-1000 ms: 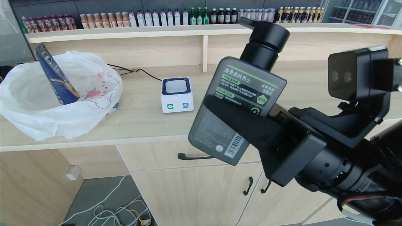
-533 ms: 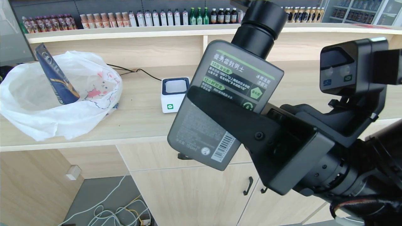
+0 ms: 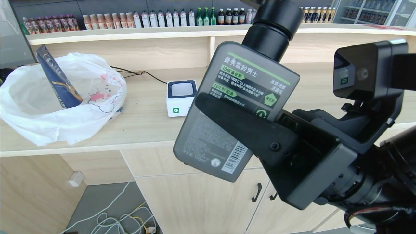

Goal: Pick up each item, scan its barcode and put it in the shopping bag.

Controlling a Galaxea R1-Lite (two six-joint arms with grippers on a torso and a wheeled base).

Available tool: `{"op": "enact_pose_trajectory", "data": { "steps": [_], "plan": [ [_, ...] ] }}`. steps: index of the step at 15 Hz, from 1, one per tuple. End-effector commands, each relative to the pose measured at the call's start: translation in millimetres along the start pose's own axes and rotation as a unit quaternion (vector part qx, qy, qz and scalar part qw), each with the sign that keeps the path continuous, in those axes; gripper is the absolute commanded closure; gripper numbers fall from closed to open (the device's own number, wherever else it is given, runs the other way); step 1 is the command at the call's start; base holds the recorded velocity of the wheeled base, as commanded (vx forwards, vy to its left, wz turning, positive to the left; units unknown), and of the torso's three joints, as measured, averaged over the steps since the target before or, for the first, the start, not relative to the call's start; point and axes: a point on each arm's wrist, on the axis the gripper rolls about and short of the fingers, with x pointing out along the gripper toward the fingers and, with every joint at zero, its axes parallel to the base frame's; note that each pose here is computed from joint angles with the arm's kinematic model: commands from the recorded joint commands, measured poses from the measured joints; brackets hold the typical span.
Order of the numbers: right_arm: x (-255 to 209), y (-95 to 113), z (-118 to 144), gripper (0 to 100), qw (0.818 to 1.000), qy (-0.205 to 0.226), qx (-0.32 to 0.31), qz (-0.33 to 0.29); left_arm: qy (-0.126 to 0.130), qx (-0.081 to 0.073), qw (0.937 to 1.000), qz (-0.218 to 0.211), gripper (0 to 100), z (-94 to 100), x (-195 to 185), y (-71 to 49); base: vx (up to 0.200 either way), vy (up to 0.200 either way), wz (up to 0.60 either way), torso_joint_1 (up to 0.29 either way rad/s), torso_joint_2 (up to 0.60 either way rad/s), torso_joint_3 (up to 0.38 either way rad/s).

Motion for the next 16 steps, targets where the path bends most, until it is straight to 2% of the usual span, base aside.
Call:
{"op": "enact_pose_trajectory", "data": {
  "steps": [1, 11, 14, 15, 16],
  "plan": [
    [1, -1, -2, 100, 1.0, 0.001, -0.001, 0.0, -0.001, 0.0, 1.0, 0.0, 0, 0.1, 0, 0.0, 0.0, 0.0, 0.0, 0.0, 0.0, 0.0],
    [-7, 5, 10, 100, 1.0, -0.01, -0.016, -0.001, 0.0, 0.0, 1.0, 0.0, 0, 0.0, 0, 0.0, 0.0, 0.0, 0.0, 0.0, 0.0, 0.0],
    [-34, -24, 16, 100, 0.99, 0.028, -0.107, -0.085, 0.0, 0.0, 1.0, 0.0, 0, 0.0, 0, 0.0, 0.0, 0.0, 0.0, 0.0, 0.0, 0.0],
    [-45, -30, 17, 100, 0.981, 0.058, -0.149, -0.112, 0.0, 0.0, 1.0, 0.0, 0, 0.0, 0, 0.0, 0.0, 0.0, 0.0, 0.0, 0.0, 0.0],
    [-51, -29, 13, 100, 0.978, 0.072, -0.156, -0.118, 0.0, 0.0, 1.0, 0.0, 0, 0.0, 0, 0.0, 0.0, 0.0, 0.0, 0.0, 0.0, 0.0]
  ]
}}
